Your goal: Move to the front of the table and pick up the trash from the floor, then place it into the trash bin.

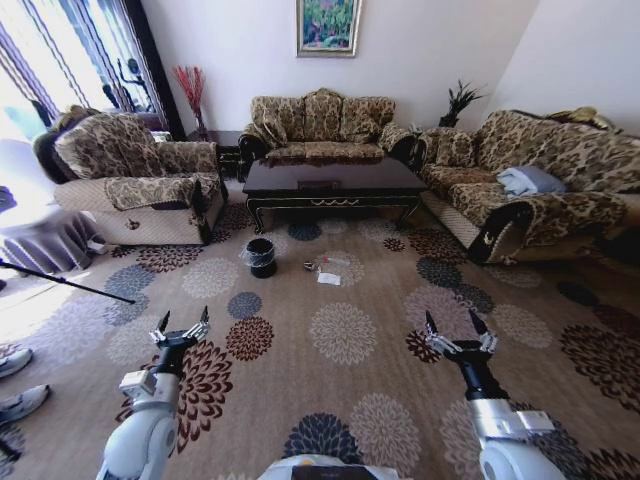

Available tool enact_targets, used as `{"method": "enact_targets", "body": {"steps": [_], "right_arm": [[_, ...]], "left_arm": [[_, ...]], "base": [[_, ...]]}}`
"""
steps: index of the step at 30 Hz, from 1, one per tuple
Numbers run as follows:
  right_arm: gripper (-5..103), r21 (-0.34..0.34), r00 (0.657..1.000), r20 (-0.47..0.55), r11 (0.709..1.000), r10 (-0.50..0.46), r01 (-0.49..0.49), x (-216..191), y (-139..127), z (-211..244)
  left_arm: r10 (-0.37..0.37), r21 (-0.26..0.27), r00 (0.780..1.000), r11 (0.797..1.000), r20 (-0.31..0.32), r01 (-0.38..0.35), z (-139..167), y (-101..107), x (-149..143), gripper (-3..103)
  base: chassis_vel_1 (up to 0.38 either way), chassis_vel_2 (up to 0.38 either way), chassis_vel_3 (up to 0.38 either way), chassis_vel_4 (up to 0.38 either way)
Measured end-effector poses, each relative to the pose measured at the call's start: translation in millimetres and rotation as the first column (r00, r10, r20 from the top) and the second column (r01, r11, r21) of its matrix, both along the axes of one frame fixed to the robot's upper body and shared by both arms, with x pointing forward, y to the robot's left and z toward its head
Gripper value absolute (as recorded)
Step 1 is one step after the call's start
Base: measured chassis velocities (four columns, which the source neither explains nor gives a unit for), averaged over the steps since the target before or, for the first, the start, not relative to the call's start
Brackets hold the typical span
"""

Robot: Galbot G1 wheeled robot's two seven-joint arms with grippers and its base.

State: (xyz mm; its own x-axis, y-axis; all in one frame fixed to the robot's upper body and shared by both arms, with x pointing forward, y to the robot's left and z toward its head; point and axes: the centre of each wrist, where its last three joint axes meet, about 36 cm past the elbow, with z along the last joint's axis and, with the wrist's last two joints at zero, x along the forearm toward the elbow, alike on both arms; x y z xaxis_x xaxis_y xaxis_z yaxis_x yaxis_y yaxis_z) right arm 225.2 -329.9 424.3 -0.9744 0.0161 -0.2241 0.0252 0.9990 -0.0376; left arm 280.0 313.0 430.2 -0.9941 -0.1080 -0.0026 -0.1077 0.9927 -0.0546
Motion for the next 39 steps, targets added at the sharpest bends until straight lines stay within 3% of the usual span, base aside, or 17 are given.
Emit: {"method": "enact_targets", "body": {"steps": [8,39], "right_arm": [[100,0.001,1.0,-0.001,1.0,-0.02,0.02,-3.8,3.3,0.8],[100,0.0,1.0,-0.001,1.0,-0.014,0.014,-7.5,5.5,0.3]], "left_arm": [[-0.043,0.006,0.999,0.999,0.02,0.043,2.1,-7.7,1.6,100],[-0.034,0.006,0.999,0.999,0.026,0.034,-3.4,-4.6,4.9,100]], "base": [[0.0,0.0,0.0,0.0],[0.0,0.0,0.0,0.0]]}}
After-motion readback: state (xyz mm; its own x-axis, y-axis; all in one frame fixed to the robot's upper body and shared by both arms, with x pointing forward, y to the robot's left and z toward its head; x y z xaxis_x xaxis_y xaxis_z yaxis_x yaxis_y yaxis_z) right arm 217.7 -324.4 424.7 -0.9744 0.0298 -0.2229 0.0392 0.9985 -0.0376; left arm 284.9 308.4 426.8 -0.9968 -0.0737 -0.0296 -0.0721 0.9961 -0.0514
